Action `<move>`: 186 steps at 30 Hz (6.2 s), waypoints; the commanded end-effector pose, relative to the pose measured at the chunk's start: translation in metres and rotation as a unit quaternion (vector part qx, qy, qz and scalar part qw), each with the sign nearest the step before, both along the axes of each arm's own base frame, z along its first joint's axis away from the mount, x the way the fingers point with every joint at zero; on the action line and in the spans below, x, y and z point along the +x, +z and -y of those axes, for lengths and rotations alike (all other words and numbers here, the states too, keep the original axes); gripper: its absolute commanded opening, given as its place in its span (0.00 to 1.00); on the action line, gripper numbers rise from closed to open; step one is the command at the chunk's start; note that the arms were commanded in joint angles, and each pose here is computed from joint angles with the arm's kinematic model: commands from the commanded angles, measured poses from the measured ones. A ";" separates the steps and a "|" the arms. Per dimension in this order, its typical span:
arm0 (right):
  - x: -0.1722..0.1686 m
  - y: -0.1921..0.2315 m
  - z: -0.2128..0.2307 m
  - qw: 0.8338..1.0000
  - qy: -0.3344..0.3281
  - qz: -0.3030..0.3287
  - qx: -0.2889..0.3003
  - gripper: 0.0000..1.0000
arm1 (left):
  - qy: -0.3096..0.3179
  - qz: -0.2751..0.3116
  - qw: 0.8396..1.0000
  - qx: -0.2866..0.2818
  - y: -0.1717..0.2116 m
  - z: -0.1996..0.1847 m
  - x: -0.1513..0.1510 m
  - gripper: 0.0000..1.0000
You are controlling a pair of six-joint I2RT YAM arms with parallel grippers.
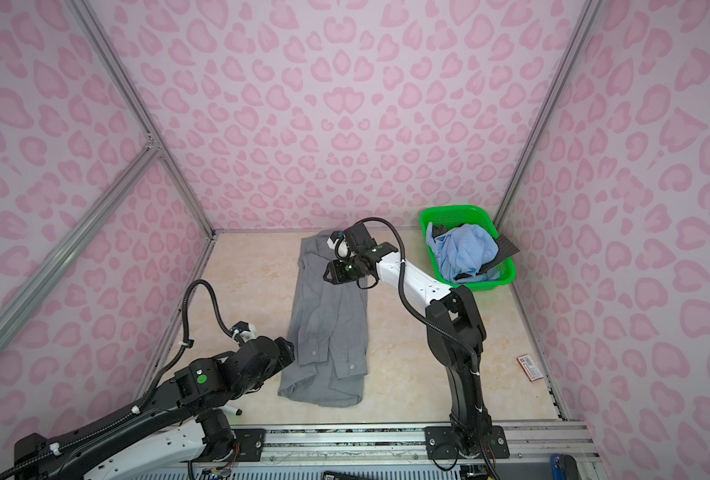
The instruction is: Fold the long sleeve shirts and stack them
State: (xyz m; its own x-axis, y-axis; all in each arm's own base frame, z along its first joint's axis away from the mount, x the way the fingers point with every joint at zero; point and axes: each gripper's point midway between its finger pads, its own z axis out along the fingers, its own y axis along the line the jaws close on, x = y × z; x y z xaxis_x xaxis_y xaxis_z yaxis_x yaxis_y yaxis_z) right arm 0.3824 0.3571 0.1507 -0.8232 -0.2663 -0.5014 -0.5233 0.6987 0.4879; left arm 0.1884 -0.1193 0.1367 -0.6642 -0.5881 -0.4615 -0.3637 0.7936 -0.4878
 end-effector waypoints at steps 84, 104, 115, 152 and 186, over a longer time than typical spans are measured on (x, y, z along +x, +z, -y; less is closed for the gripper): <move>-0.195 -0.044 0.049 0.990 -0.126 -0.059 -0.025 0.52 | -0.124 -0.099 0.987 -0.022 -0.066 -0.004 0.012 0.89; -0.201 -0.098 0.086 0.978 -0.162 -0.131 -0.023 0.42 | -0.193 -0.137 0.971 -0.030 -0.108 0.028 -0.006 0.86; -0.207 -0.097 0.065 0.979 -0.146 -0.144 0.013 0.02 | -0.195 -0.156 0.968 -0.036 -0.128 0.028 -0.024 0.74; -0.220 -0.149 0.081 0.952 -0.226 -0.206 0.034 0.53 | -0.210 -0.198 0.957 0.014 -0.148 0.015 -0.045 0.73; -0.212 -0.062 0.060 0.975 -0.173 -0.119 0.071 0.00 | -0.154 -0.124 0.972 -0.130 -0.062 0.061 -0.034 0.04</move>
State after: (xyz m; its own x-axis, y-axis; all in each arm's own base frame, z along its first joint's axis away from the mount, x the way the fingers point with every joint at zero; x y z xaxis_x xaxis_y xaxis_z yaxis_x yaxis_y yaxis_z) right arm 0.1700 0.3006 0.0856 -0.9539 0.1393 -0.2659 -0.0945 0.7015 0.7064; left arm 0.1497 -0.1813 0.0599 -0.9186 -0.3707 -0.1367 -0.2179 0.7640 -0.6074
